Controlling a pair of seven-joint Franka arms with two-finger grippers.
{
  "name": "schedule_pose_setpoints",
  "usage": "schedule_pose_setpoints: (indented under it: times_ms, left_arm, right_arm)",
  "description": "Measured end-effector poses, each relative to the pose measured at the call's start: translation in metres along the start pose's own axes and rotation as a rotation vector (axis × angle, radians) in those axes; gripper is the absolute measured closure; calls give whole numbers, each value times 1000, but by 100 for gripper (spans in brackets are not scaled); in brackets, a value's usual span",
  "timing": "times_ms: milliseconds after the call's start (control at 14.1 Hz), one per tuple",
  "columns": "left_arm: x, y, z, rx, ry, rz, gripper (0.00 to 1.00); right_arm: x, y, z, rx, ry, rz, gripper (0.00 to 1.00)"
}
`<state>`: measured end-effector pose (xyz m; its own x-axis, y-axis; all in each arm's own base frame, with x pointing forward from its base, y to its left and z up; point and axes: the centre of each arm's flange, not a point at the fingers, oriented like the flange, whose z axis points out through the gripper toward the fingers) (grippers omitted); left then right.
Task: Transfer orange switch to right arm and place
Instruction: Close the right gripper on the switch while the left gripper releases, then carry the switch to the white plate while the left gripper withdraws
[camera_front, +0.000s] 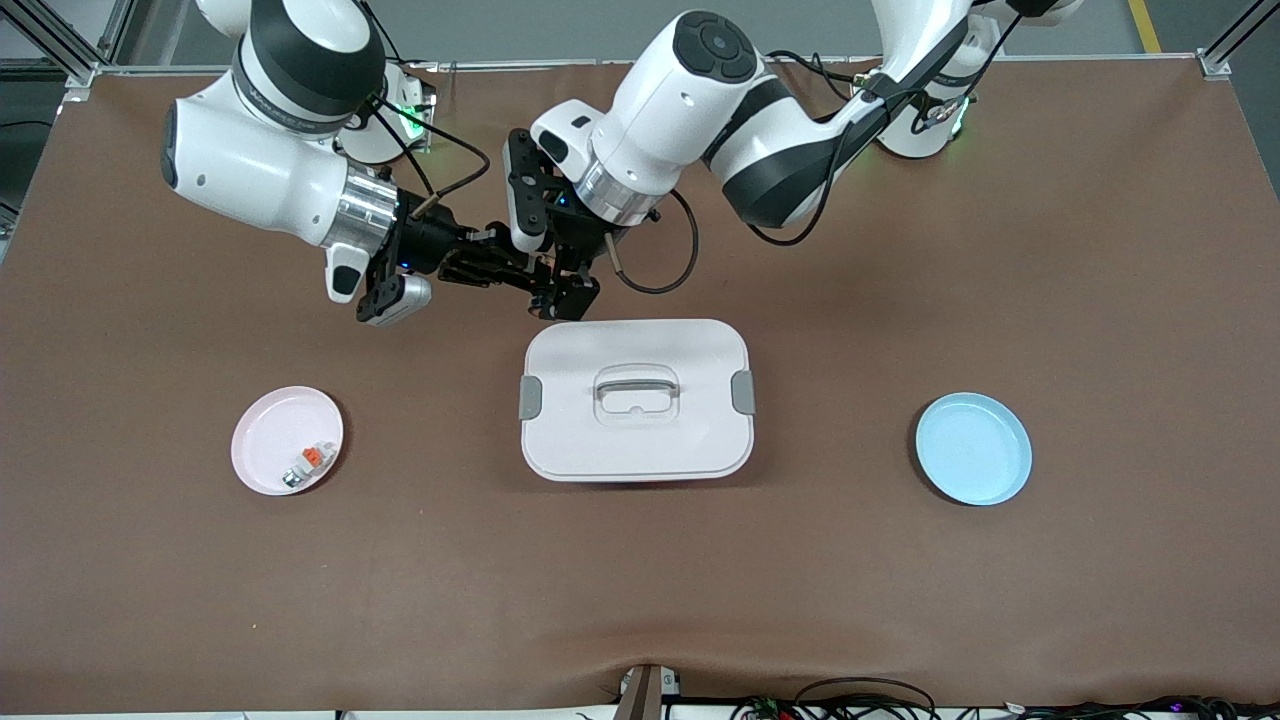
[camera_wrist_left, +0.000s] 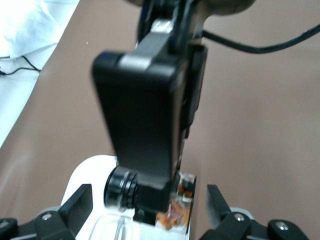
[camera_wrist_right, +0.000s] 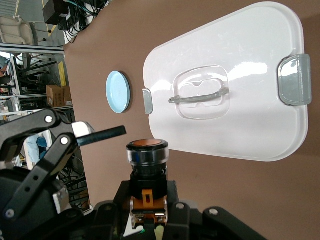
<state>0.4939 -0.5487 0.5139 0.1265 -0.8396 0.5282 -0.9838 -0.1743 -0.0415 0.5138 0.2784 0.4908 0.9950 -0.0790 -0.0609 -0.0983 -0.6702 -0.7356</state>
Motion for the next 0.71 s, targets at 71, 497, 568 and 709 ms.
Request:
schedule_pose_setpoints:
  times_ms: [71, 497, 568, 709]
  left_arm:
    - [-4, -5, -4, -2, -12, -9, 0]
    - [-25, -32, -61, -12, -105, -92, 0]
    - [-29, -36, -76, -3, -126, -123, 0]
    - [-43, -49, -103, 20, -164, -185, 0]
  right_arm:
    - [0, 0, 0, 0, 0, 0, 67]
    - [2, 4, -2, -40, 6, -25, 67]
    - [3, 7, -3, -75, 9, -46, 67]
    - [8, 16, -8, -138, 21, -78, 67]
